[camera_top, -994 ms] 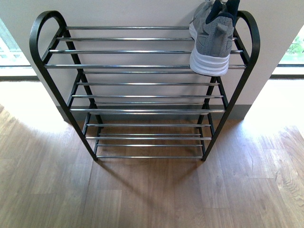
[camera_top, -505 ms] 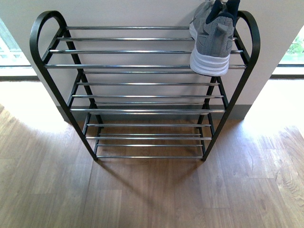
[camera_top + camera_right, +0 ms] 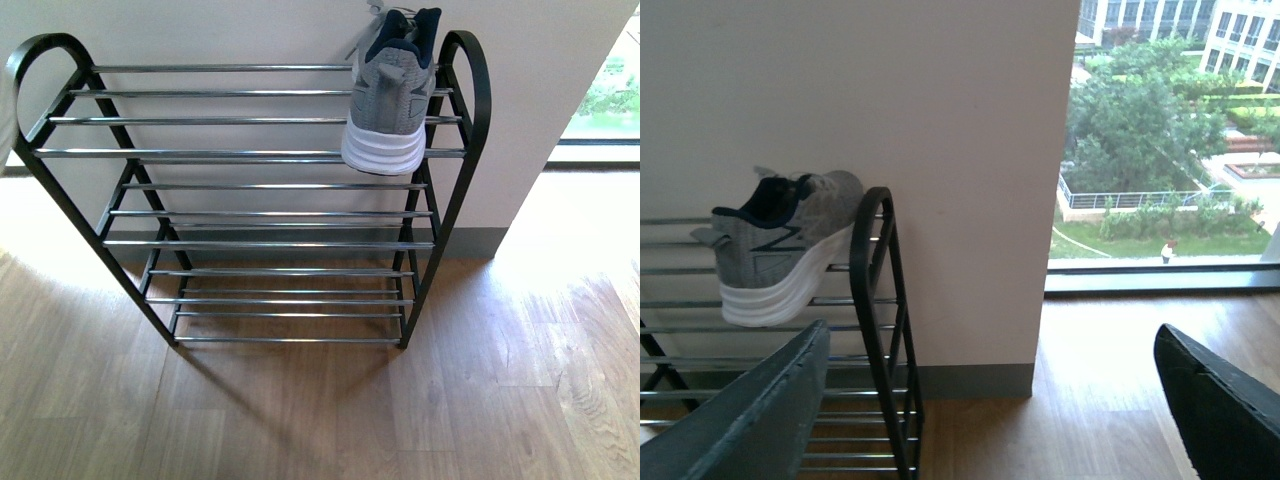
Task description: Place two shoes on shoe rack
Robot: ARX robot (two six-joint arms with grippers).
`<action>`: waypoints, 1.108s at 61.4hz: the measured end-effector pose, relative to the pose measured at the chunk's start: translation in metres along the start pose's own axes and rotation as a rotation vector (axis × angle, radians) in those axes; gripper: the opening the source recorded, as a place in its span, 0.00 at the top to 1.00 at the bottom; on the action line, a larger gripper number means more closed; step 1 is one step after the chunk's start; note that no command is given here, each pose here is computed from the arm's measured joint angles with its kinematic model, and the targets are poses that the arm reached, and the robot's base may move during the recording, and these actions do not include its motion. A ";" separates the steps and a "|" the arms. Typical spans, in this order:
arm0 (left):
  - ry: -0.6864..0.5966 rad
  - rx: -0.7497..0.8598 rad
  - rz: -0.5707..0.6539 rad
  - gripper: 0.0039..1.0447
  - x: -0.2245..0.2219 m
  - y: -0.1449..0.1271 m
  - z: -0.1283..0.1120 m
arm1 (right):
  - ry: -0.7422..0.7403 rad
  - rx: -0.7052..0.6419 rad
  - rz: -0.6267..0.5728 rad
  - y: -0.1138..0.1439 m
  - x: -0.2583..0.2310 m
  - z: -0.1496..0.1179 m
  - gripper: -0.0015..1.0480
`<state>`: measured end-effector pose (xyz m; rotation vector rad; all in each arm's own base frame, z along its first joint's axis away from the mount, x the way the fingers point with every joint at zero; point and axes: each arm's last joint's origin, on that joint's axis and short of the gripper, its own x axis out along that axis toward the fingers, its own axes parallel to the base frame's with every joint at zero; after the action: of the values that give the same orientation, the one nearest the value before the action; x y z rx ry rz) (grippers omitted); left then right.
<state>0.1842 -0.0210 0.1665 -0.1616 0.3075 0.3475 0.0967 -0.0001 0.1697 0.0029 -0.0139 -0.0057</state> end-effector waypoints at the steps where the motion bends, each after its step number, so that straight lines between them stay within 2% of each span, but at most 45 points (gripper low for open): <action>1: 0.004 -0.030 -0.035 0.99 0.003 -0.008 0.005 | 0.000 0.000 0.000 0.000 0.000 0.000 0.09; 6: 0.061 -0.135 -0.159 0.99 0.023 -0.046 0.024 | 0.000 0.000 0.006 0.000 0.000 0.000 0.09; 9: 0.132 -0.211 -0.238 0.99 0.047 -0.087 0.042 | 0.000 0.000 0.006 0.000 0.000 0.000 0.09; 11: 0.163 -0.231 -0.261 0.99 0.058 -0.104 0.046 | 0.000 0.000 0.006 0.000 0.000 0.000 0.09; 17: 0.257 -0.253 -0.292 0.99 0.099 -0.155 0.051 | 0.000 0.000 0.006 0.000 0.000 0.000 0.09; 23: 0.305 -0.250 -0.313 0.99 0.122 -0.184 0.049 | 0.000 0.000 0.006 0.000 0.000 0.000 0.09; 40: 0.407 -0.250 -0.337 0.99 0.165 -0.238 0.040 | 0.000 0.000 0.006 0.000 0.000 0.000 0.09; 59: 0.465 -0.299 -0.302 0.99 0.203 -0.263 0.026 | 0.000 0.000 0.006 0.000 0.000 0.000 0.09; 66: 0.458 -0.302 -0.305 0.99 0.209 -0.270 0.028 | 0.000 0.000 0.006 0.000 0.000 0.000 0.09; 68: 0.464 -0.299 -0.302 0.94 0.209 -0.272 0.030 | 0.000 0.000 0.006 0.000 0.000 0.000 0.09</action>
<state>0.4760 -0.2023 0.1550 -0.5804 0.6800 0.0491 0.0967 0.0001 0.1697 0.0029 -0.0139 0.0000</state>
